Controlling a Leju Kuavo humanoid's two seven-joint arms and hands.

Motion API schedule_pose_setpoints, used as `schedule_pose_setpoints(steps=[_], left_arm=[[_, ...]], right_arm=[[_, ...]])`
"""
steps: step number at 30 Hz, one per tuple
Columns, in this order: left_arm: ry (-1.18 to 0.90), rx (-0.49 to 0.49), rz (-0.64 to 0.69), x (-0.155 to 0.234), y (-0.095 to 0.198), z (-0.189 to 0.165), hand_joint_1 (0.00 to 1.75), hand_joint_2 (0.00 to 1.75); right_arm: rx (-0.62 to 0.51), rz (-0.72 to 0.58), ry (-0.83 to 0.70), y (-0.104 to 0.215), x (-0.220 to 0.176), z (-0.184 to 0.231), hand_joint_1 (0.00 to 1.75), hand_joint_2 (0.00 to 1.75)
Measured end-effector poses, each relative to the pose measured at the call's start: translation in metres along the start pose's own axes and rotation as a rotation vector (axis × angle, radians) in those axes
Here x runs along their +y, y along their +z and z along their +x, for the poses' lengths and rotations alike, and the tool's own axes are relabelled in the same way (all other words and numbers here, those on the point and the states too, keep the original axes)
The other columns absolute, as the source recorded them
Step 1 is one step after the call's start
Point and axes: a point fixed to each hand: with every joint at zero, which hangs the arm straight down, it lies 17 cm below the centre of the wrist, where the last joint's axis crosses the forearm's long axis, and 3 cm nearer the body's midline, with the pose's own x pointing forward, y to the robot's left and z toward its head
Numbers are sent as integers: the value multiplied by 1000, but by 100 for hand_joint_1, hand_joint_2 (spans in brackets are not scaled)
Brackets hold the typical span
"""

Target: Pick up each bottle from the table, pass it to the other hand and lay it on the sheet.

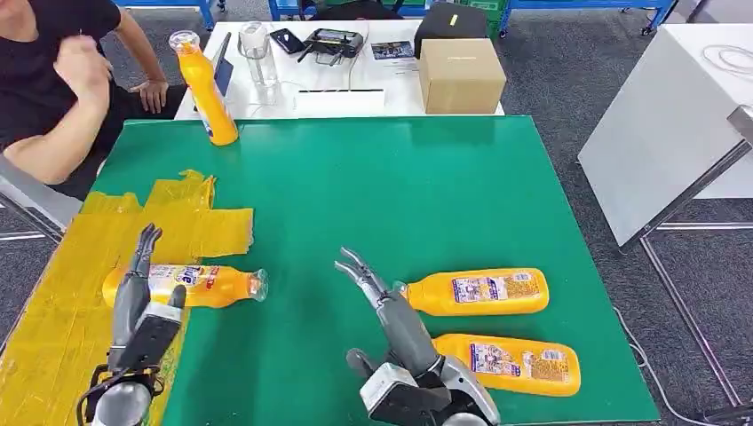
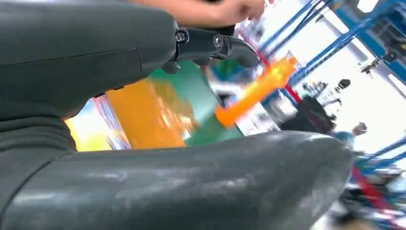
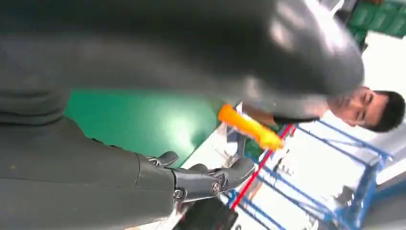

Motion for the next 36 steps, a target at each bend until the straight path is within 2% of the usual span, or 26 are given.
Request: schedule_pose_setpoints(steps=[3,5,6,9,13,17,24,32,36], left_arm=[[424,35,14,-1,9,26,0,0],[545,35,20,-1,21,44,0,0],[600,27,22,0,27,55,0,175],[677,-17,28,-1,42,88,0,175],[721,-59,46,-2,53,121,0,175],[758,-81,43,-7,59,142,0,175],[781,-80,52,-10,63,152,0,175],[763,-71,58,-11,66,151,0,175],[758,-71,56,-11,66,152,0,175]], right_arm=[[-35,-130,166,22,-24,9,0,175],[-31,-223,260,40,-40,14,0,175],[-27,-274,293,48,-50,17,0,175],[34,-356,319,73,-71,14,0,175],[157,-365,323,103,-78,1,0,175],[199,-359,339,121,-81,0,0,175],[296,-359,427,138,-88,-8,0,175],[474,-315,482,170,-93,-37,0,175],[602,-294,533,197,-98,-55,0,175]])
